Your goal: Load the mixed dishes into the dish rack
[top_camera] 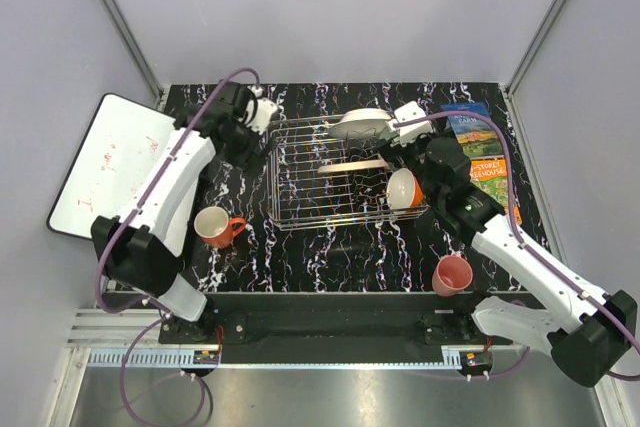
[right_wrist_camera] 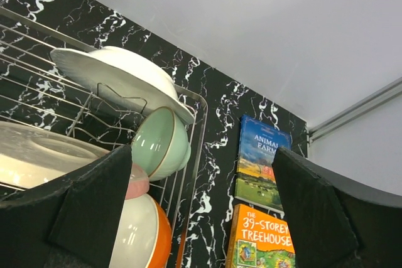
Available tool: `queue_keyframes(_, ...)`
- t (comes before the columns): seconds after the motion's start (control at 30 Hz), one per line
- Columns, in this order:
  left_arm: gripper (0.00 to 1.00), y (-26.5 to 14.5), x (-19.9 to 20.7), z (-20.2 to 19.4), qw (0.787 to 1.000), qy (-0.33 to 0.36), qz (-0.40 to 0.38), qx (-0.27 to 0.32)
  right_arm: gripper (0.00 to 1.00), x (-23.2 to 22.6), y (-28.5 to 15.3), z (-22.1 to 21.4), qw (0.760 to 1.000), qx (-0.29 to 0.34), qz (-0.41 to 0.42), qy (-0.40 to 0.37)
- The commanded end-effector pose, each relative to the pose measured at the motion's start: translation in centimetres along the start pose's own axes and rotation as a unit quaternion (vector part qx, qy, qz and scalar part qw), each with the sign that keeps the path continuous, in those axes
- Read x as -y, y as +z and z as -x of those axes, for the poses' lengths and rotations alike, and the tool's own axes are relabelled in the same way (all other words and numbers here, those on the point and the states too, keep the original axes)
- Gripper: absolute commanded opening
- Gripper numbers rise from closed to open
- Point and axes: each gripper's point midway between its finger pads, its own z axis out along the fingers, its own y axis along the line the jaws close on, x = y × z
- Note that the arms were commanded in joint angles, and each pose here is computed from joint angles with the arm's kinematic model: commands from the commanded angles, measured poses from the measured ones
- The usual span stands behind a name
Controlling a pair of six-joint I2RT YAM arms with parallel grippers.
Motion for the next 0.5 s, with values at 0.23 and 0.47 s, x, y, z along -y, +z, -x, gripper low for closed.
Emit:
queue_keyframes(0.23,0.94,-8.8,-0.8,-5.4,0.998,-0.023,-0.051,0.037,1.0,1.2,-2.1,3.4,0.995,0.057,0.004,0.083)
queue_keyframes(0.47,0.99,-7.1,-1.3,-12.4,0.998,0.031,0.042,0.03,1.0,1.4,-2.2,3.4,0.994,0.063,-0.002,0.09)
